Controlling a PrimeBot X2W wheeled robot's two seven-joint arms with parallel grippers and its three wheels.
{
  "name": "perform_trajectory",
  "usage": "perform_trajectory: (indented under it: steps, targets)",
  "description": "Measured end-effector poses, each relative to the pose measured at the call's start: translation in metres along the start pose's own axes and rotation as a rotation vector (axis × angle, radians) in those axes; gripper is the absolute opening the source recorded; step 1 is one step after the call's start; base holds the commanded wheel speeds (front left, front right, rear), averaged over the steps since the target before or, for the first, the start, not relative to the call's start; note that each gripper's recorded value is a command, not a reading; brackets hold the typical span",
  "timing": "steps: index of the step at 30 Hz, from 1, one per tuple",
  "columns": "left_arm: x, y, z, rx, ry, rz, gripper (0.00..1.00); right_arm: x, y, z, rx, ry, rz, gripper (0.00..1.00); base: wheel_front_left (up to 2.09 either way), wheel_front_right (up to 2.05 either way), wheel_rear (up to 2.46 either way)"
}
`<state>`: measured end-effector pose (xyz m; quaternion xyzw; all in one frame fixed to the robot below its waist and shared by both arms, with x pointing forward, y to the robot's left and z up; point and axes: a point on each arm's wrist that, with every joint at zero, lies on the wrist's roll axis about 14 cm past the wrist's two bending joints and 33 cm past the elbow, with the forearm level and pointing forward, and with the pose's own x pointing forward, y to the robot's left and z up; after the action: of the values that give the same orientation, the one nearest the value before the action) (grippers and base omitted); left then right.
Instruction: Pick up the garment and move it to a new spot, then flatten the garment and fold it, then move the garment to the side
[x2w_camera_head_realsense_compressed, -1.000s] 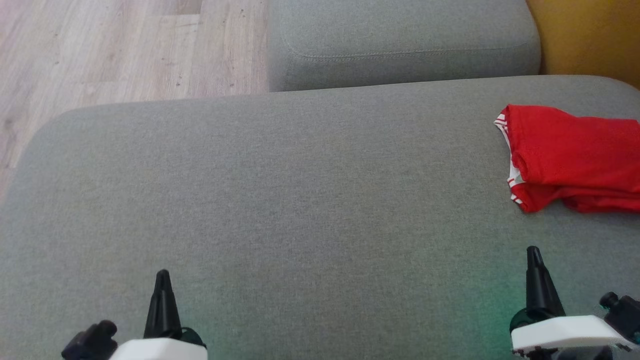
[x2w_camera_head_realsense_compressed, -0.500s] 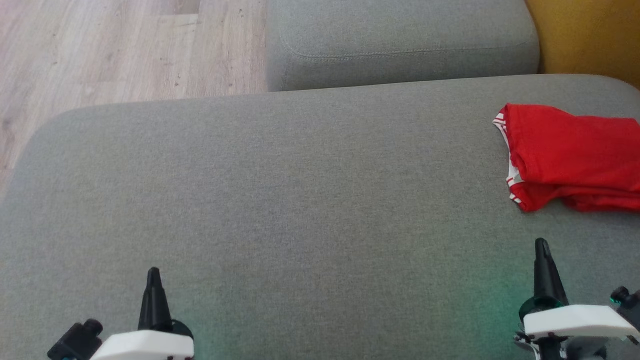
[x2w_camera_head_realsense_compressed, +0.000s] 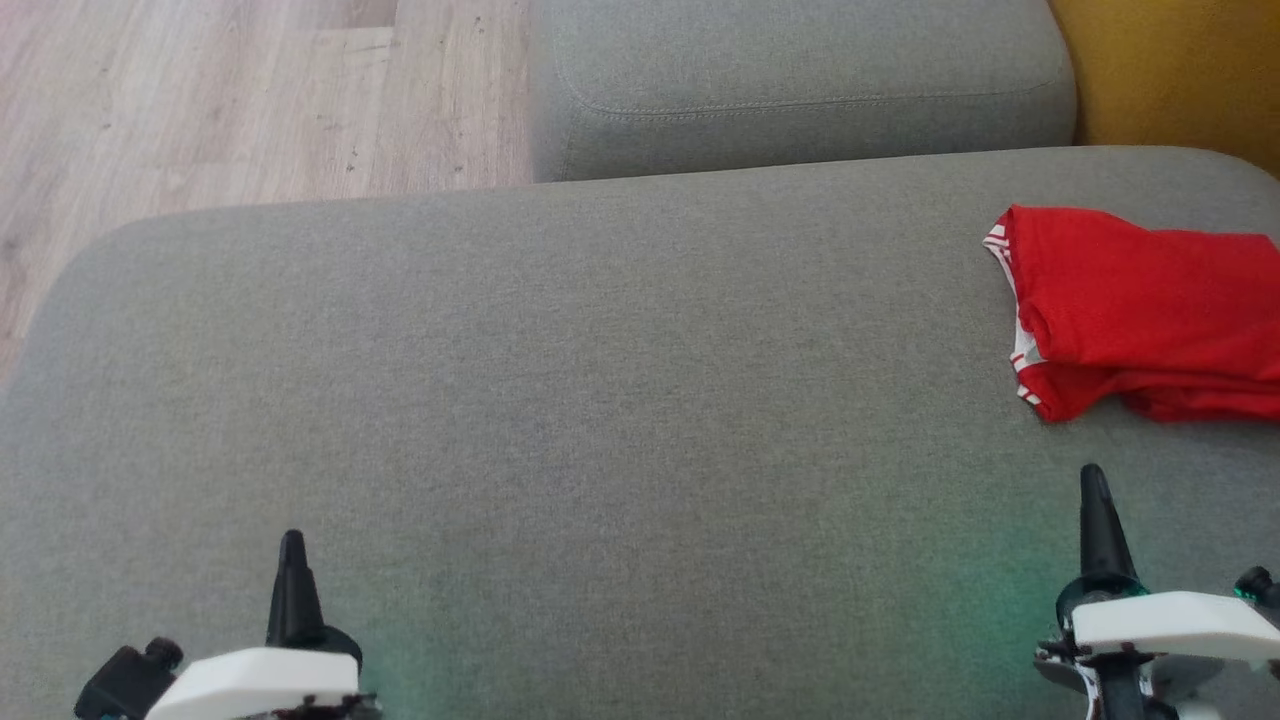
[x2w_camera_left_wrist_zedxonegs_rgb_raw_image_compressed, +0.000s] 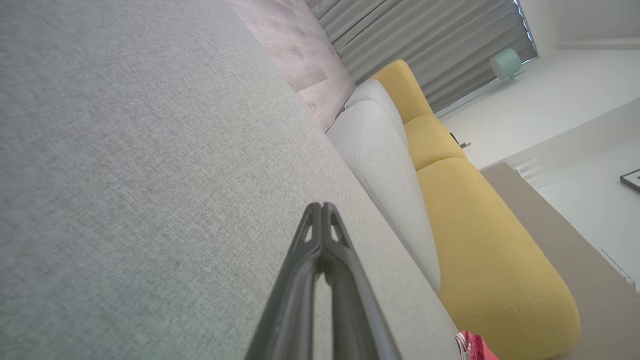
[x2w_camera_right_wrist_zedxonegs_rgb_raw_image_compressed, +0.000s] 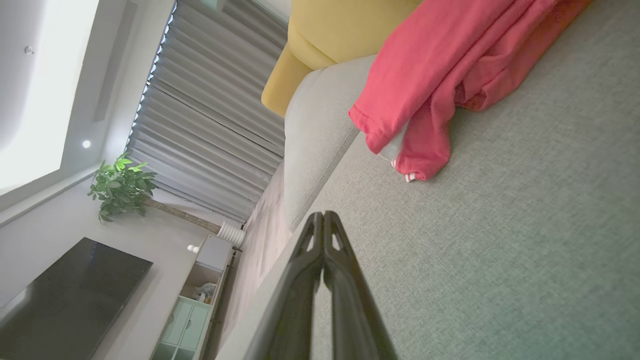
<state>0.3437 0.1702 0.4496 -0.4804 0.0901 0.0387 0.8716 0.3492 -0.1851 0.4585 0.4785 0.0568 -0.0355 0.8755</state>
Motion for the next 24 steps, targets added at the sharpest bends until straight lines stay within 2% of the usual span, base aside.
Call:
perform_trajectory:
  steps: [24]
  targets:
    - [0.011,-0.006,0.011,-0.258,-0.001,-0.026,0.0,0.01,0.003,0.012,0.263,-0.014,0.004,0.0,0.0,0.0,0.0]
